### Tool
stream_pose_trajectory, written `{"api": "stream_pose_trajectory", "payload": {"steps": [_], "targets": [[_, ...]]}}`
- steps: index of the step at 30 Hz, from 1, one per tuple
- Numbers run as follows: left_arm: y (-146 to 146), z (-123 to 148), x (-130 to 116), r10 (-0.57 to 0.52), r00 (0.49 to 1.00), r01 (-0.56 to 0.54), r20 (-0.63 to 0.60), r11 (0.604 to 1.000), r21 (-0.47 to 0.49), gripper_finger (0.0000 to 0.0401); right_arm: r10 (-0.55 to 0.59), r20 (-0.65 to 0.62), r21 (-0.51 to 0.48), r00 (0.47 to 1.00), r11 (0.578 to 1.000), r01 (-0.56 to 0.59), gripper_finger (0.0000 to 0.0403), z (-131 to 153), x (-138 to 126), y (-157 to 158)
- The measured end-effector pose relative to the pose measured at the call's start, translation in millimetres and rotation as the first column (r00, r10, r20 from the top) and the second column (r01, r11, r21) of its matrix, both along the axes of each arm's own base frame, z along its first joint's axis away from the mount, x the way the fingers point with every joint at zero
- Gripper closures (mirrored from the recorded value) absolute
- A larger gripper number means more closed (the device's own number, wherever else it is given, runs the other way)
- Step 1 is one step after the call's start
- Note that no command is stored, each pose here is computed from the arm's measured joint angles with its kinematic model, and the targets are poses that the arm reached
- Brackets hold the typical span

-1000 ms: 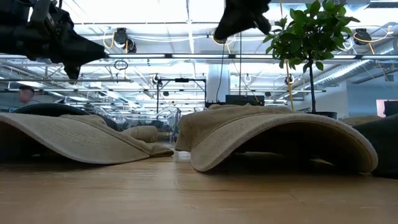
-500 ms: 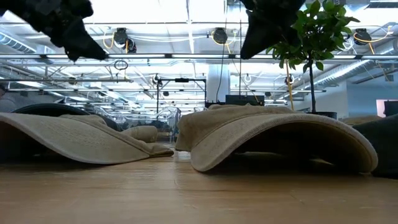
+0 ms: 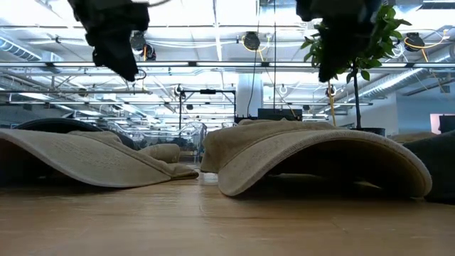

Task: Pick & Place hat
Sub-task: Put the black cap into the left transparent bin

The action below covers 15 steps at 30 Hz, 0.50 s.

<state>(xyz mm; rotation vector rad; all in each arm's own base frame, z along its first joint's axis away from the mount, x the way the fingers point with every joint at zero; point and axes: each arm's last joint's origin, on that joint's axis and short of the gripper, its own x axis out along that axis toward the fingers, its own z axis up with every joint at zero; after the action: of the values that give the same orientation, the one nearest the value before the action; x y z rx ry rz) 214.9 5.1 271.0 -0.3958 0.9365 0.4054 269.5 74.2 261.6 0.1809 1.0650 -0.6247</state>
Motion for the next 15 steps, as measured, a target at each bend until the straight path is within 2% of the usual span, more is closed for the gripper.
{"api": "stream_pose_trajectory", "payload": {"steps": [3, 5, 10, 15], "targets": [[6, -4, -1, 0.120, 0.989, -0.127, -0.084, 0.988, -0.089, 0.0190, 0.004, 0.003, 0.003, 1.000, 1.000, -0.004, 0.0403, -2, -15, -2], [9, -7, -6, 0.223, 0.965, -0.243, -0.140, 0.959, -0.147, 0.0163, -0.010, 0.040, 0.018, 0.999, 1.000, 0.009, 0.0403, -6, -31, -7], [5, -9, -22, 0.441, 0.857, -0.497, -0.266, 0.843, -0.206, 0.0120, -0.035, 0.174, 0.109, 0.984, 0.994, 0.016, 0.0403, -23, -74, -21], [-14, -6, -33, 0.556, 0.764, -0.640, -0.327, 0.721, -0.267, 0.0119, -0.055, 0.385, 0.205, 0.921, 0.978, -0.027, 0.0403, -35, -103, -30]]}}
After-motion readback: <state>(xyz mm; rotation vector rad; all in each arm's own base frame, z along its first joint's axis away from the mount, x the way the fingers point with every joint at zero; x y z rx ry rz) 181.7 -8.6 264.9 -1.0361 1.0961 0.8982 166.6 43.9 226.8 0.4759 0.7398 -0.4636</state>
